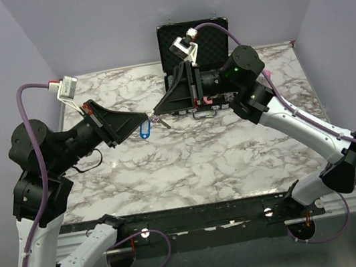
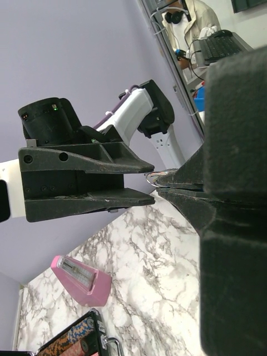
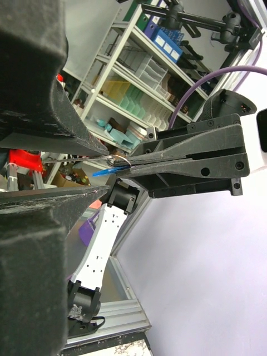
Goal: Remove the keys from the keyring
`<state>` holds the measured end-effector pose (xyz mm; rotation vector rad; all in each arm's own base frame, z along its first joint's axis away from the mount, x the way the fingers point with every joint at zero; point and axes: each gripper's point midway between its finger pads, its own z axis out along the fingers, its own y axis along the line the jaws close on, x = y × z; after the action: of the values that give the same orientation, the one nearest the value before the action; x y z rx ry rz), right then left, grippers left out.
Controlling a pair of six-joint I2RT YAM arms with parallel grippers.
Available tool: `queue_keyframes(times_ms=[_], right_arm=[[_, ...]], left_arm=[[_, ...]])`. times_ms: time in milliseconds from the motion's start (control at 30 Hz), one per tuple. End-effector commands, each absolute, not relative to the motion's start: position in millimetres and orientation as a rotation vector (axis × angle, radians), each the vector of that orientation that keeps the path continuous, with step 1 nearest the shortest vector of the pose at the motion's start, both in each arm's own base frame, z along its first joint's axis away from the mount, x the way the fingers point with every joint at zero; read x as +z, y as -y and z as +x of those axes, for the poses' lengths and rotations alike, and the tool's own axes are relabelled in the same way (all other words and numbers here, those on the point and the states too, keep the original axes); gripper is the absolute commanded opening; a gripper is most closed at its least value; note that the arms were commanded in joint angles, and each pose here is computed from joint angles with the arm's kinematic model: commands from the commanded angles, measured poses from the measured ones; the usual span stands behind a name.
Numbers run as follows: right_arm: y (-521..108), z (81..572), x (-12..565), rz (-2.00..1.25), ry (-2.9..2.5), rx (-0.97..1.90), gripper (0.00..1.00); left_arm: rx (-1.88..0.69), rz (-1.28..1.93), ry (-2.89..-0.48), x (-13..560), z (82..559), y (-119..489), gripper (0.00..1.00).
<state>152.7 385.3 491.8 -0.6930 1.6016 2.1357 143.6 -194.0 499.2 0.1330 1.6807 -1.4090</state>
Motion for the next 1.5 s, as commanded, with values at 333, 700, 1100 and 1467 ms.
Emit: queue_keyframes(times_ms=[333, 700, 1100, 1467], right_arm=[[-381.5, 147.3, 494.8, -0.705, -1.597, 2.125, 0.32], [-379.3, 144.3, 495.9, -0.720, -1.584, 2.126, 0.27], [-383.1, 149.0, 488.8, -0.712, -1.623, 2.105, 0.18], [-386.4, 152.3, 483.3, -0.715, -1.643, 2.093, 0.13]], left_arm=[[-1.365, 0.121, -1.675, 500.3, 152.3, 196.2, 0.00], [-1.338, 0.113, -1.695, 496.4, 157.9, 198.1, 0.00], [-1.333, 0.132, -1.665, 501.9, 154.7, 197.5, 0.00], [-1.345, 0.204, -1.645, 505.3, 144.5, 199.7, 0.00]])
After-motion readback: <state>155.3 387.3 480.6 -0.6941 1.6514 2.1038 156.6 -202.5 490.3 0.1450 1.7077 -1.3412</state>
